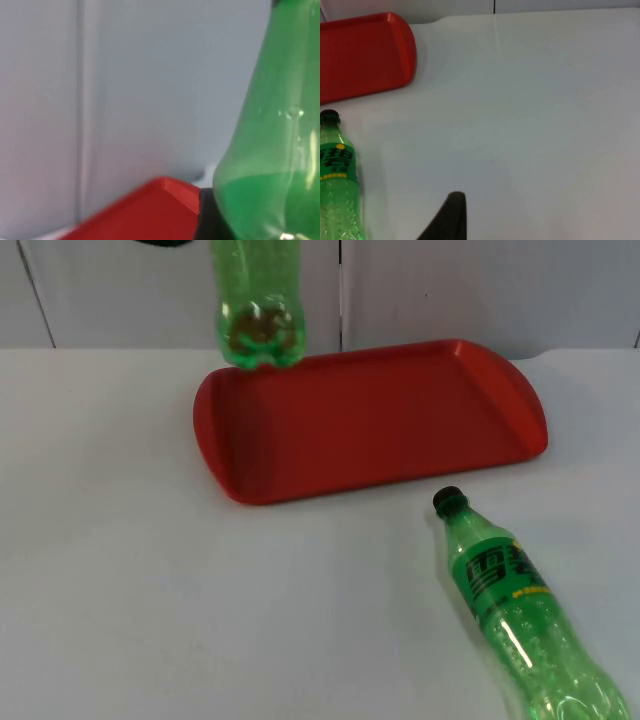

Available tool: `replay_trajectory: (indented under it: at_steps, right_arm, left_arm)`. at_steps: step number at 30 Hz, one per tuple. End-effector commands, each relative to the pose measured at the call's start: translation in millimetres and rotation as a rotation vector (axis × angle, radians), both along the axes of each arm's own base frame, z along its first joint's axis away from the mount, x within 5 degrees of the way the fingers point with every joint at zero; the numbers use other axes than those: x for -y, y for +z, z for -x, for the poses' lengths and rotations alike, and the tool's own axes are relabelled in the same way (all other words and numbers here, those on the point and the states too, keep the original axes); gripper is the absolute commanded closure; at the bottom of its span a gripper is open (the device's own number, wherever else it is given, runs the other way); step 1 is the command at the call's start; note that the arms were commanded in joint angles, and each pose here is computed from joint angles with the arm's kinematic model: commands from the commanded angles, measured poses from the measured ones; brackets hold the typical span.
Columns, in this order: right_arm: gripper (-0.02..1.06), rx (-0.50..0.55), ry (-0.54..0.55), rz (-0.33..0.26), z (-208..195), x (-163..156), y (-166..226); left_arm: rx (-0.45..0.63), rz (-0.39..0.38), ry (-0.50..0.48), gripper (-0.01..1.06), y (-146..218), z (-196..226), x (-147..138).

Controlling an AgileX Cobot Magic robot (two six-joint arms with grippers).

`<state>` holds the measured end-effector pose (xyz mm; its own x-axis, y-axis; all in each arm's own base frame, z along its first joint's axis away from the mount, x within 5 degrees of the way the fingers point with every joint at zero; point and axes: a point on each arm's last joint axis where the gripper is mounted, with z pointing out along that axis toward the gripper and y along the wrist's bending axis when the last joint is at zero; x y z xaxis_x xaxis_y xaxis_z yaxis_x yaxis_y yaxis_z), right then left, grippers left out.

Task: Place the bottle upright on the tray.

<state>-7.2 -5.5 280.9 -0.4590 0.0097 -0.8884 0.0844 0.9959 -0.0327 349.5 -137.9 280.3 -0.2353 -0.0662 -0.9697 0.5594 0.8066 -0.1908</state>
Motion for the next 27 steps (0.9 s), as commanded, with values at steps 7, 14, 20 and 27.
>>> replay_trajectory:
  at_steps: [7, 14, 20, 27]
  right_arm:
    - [-0.01, 0.002, -0.004, -0.002, 0, 0, -1]
    - [-0.01, 0.002, -0.004, -0.002, 0, 0, -1]
    - [-0.01, 0.002, -0.004, -0.002, 0, 0, -1]
    - [-0.01, 0.002, -0.004, -0.002, 0, 0, -1]
  left_arm:
    - [0.136, -0.010, 0.021, 1.05, 14, -6, -17]
    - [0.275, -0.057, 0.038, 1.05, 8, -16, -16]
    - [0.354, -0.021, 0.119, 1.05, -10, -31, -19]
    - [0.371, 0.014, 0.091, 1.05, -53, -49, -12]
